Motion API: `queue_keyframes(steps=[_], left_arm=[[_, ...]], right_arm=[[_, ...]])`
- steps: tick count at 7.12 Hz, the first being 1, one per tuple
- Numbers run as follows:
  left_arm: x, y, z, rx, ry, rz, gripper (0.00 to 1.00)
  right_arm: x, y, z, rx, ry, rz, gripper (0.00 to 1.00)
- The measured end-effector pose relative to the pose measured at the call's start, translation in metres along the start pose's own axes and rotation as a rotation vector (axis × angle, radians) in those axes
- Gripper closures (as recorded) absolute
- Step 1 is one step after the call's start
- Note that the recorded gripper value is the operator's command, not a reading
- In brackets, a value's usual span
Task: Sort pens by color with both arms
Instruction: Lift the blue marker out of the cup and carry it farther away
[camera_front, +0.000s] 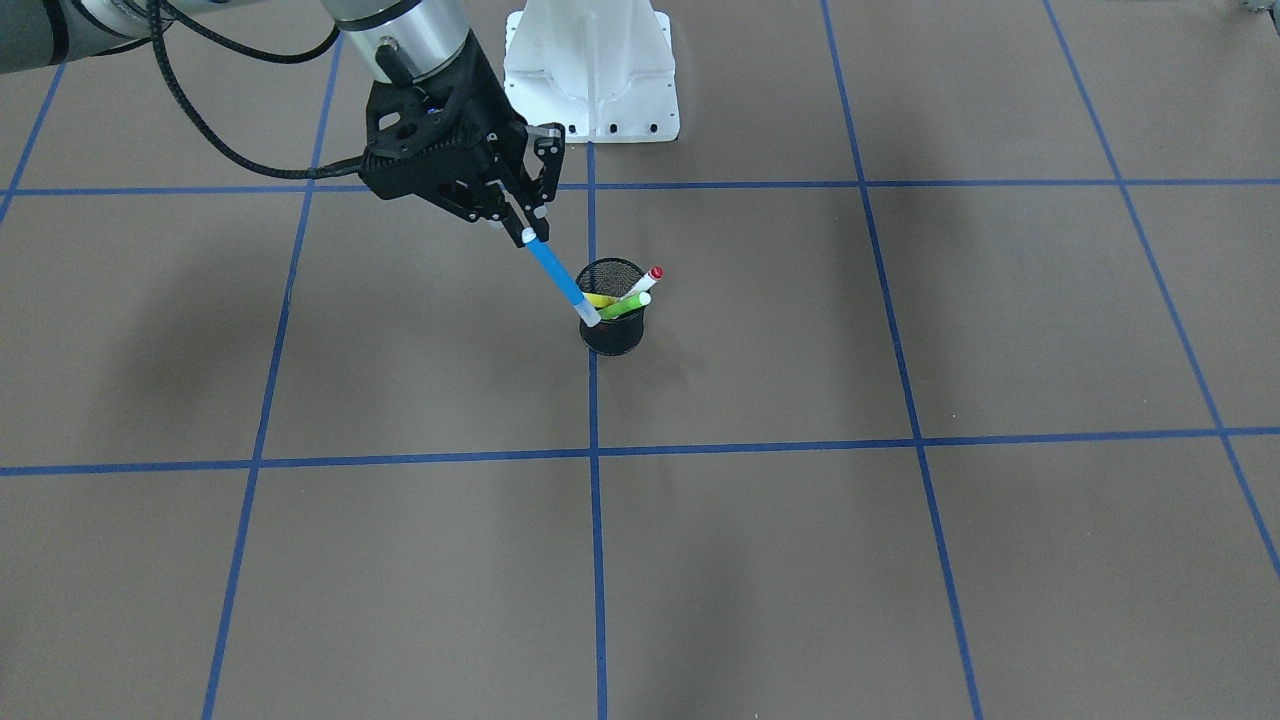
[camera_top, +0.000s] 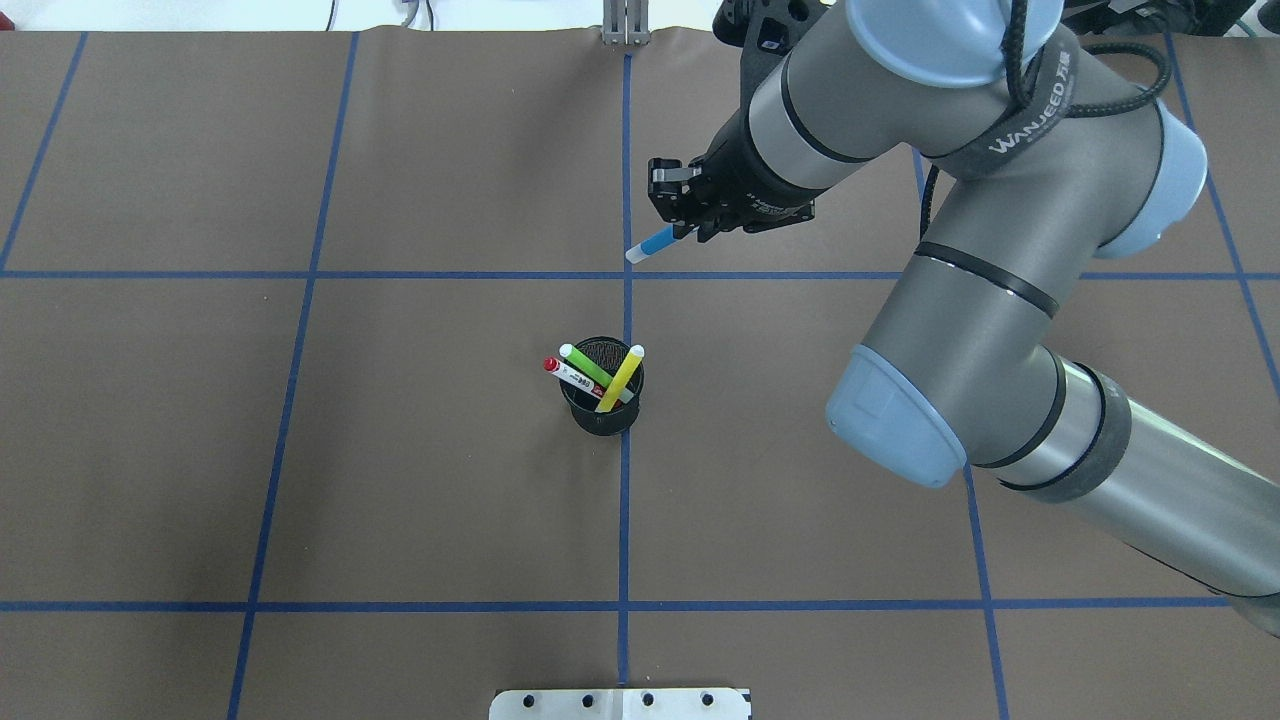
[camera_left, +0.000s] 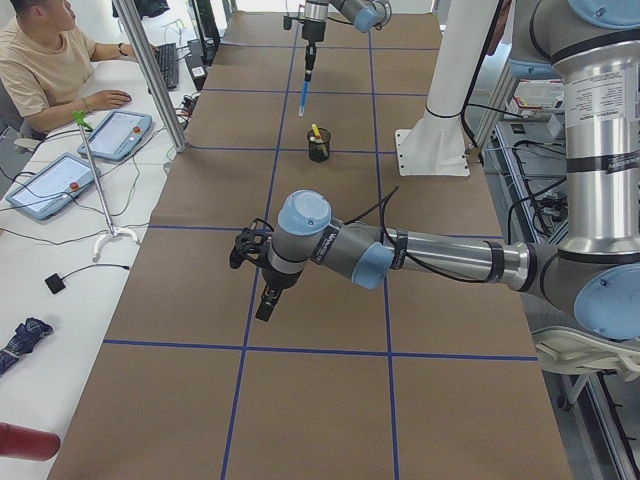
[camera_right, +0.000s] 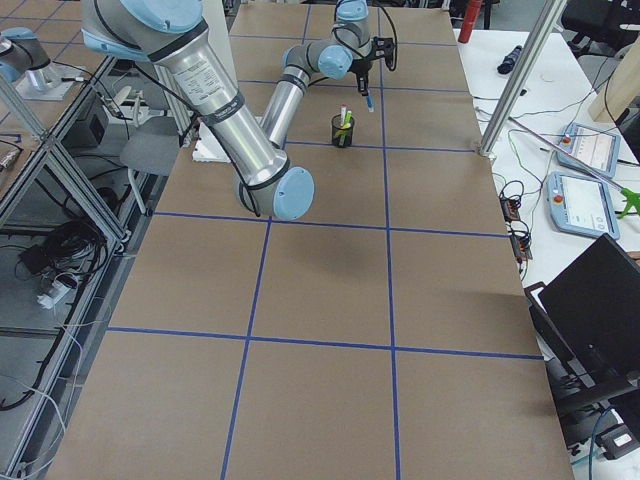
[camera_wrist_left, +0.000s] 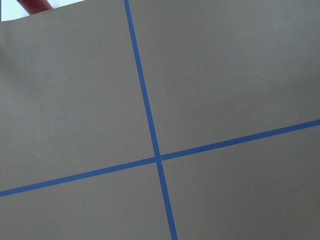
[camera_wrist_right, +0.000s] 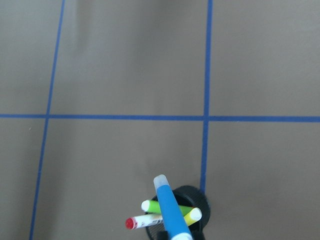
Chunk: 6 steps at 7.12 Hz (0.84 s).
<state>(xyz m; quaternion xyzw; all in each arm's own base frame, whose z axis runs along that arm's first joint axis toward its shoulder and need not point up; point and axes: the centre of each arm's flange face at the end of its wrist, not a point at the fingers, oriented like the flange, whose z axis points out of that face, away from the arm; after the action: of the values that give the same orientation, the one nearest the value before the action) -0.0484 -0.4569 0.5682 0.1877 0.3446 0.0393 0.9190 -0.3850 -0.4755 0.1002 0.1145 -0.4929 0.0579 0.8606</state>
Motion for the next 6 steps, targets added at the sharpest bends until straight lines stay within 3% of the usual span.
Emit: queue_keyframes(steps=[4, 6], left_arm=[[-0.003, 0.002, 0.004, -0.007, 0.000, -0.007, 0.00], [-0.003, 0.002, 0.004, -0.007, 0.000, -0.006, 0.00]], right_arm=[[0.029, -0.045, 0.036, 0.300, 0.222, 0.030, 1.00], [0.045, -0.068, 0.071, 0.408, 0.291, 0.027, 1.00]])
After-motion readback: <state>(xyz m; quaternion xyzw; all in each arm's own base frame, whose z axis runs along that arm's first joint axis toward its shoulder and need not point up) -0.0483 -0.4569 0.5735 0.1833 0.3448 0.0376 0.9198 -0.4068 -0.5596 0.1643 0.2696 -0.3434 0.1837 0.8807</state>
